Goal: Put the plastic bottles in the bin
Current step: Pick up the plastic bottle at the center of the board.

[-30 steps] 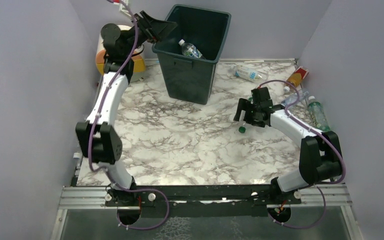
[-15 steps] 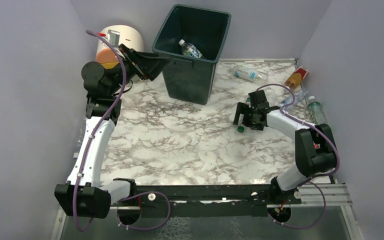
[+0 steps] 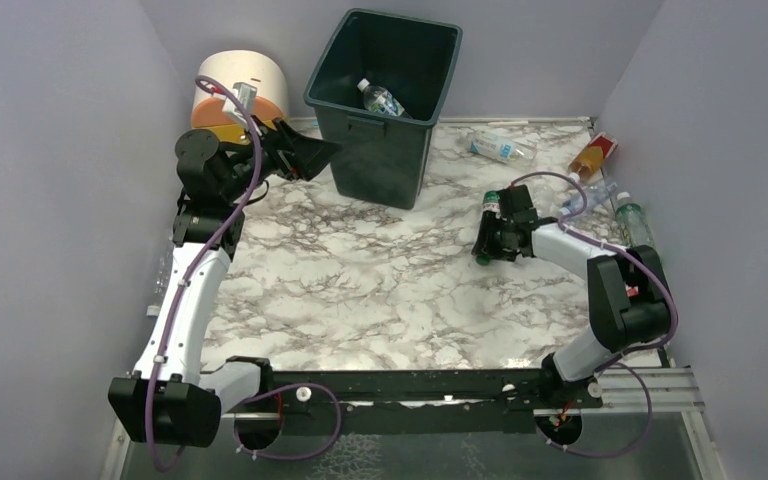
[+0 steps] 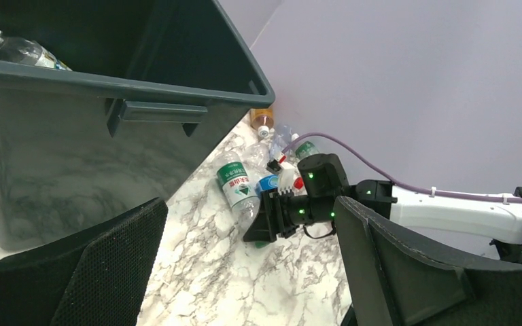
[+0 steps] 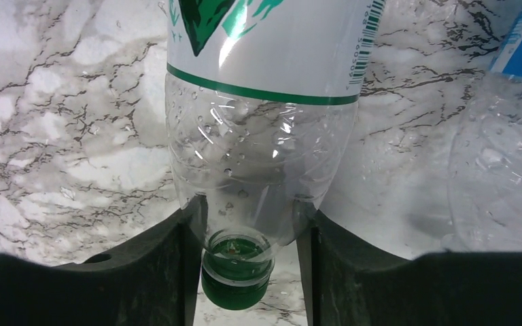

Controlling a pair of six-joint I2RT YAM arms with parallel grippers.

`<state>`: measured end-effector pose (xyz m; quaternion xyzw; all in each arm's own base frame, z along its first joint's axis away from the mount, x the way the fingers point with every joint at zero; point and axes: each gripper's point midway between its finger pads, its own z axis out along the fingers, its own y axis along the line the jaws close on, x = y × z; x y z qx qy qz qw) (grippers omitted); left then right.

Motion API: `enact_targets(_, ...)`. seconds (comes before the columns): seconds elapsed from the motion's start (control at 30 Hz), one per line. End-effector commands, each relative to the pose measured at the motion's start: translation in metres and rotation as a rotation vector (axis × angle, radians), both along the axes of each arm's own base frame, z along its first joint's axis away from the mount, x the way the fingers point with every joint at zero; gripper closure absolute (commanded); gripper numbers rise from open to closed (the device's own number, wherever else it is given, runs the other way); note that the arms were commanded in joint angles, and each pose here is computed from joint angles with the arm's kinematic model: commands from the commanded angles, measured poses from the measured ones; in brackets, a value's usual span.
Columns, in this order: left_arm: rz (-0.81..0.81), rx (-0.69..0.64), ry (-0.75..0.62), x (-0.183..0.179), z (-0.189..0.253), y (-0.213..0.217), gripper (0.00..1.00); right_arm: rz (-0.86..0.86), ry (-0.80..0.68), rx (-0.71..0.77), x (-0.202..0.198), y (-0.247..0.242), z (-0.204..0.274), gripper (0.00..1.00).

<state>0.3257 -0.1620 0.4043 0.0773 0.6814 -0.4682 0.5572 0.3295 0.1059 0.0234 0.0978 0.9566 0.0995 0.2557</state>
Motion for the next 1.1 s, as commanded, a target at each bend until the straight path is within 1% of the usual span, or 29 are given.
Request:
enact_targets(0.0,0.014,0.016,-0.007,0.000,-0.005,0.003,0.01,0.029,0.011,0.048,-0.008,0.006,-0.002,0.53)
enact_targets(0.3,0.002,0.006,0.002,-0.001,-0.011,0.002,0.01,0.107,-0.020,0.162,-0.032,0.023,0.020,0.56)
enact_targets(0.57,-0.014,-0.019,0.015,-0.005,-0.014,0.000,0.01,0.200,-0.004,0.262,-0.057,0.041,0.033,0.56)
enact_targets(0.83,-0.031,-0.034,0.021,-0.017,-0.017,-0.002,0.01,0.346,0.051,0.316,-0.096,0.071,0.037,0.55)
enact_targets(1.07,-0.047,-0.047,0.042,-0.024,-0.026,-0.003,0.01,0.475,0.094,0.286,-0.139,0.106,0.037,0.55)
